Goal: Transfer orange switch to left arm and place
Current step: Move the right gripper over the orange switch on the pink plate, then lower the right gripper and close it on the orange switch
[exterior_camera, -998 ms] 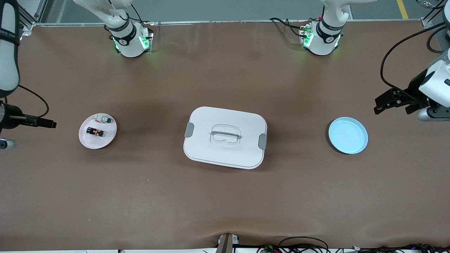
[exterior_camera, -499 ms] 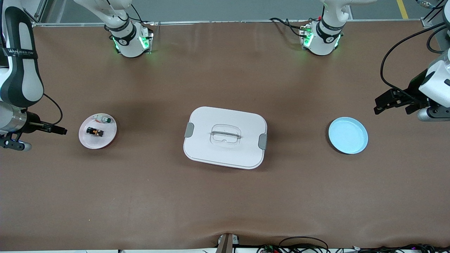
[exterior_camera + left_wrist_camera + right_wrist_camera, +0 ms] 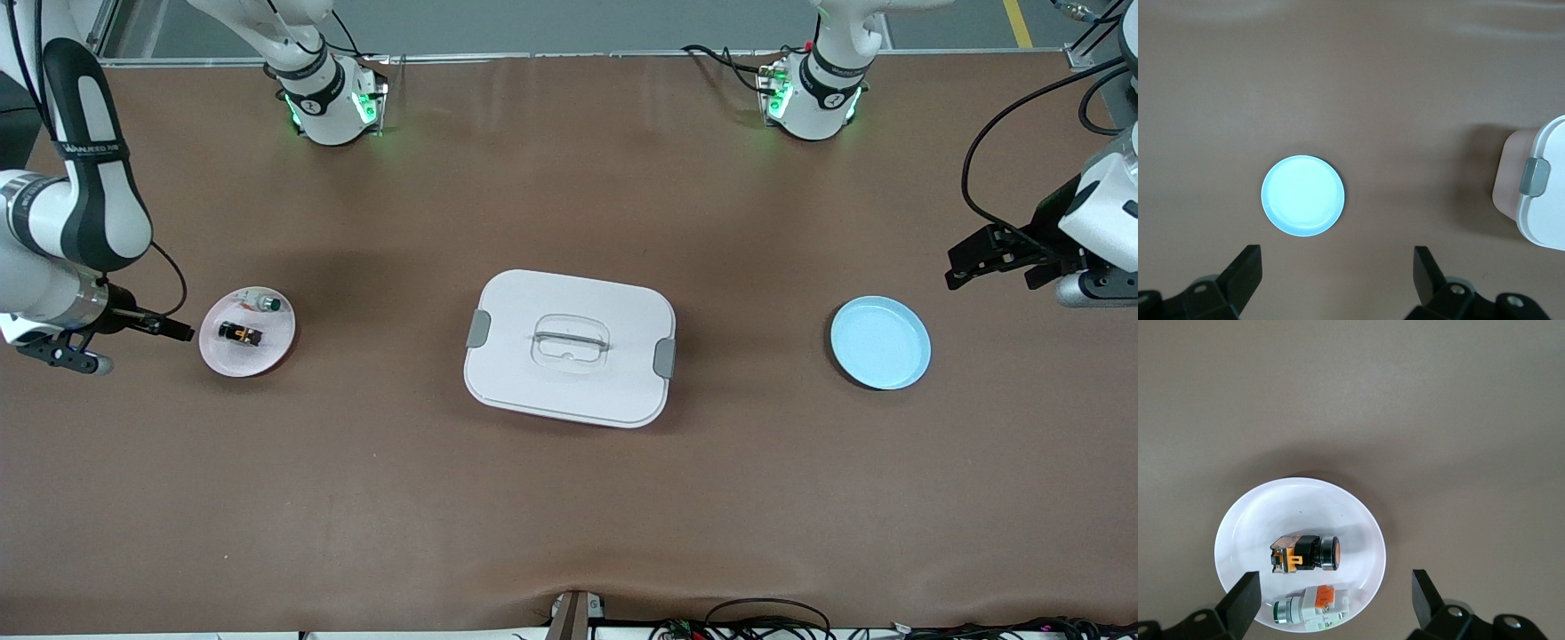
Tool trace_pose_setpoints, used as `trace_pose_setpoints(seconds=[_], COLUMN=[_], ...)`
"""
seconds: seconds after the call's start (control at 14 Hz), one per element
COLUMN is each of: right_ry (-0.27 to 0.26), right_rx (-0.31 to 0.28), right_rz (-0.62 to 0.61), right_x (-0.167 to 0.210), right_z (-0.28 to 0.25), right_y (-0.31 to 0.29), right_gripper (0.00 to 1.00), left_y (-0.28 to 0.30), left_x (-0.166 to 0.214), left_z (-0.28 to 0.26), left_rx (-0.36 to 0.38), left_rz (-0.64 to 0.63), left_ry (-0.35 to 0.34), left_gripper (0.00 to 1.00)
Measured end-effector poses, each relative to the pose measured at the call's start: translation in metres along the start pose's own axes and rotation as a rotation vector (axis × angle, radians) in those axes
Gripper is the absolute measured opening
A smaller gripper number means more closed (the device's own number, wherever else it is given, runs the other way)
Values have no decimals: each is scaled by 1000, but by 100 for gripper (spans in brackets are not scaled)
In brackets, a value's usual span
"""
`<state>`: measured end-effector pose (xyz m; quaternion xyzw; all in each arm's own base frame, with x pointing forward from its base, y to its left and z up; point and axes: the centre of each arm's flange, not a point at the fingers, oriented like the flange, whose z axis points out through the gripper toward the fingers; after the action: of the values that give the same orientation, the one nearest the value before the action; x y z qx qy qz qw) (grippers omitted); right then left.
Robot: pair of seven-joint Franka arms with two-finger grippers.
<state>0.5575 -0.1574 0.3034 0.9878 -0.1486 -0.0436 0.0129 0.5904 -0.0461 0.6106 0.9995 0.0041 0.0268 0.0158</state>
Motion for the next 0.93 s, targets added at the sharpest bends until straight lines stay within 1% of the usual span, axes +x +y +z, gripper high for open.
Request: trace_pose_setpoints(seconds=[0.21,0.43,0.71,0.93], right_ry=[39,35,48,39], right_rx=[2,0,-2,-6], right_rz=[0,25,28,28], right_x=[-7,-13,-10,-9], right_z=[22,42,60,77], right_y=[-8,-22,-28,-28], right_gripper=[100,100,100,100], left_y=[0,0,1,1], left_x=[0,0,0,0], left_z=[0,0,0,0], left_rx=[0,0,0,0], left_rz=[0,1,2,1], left_ry=[0,0,0,0], left_gripper=[100,100,100,100])
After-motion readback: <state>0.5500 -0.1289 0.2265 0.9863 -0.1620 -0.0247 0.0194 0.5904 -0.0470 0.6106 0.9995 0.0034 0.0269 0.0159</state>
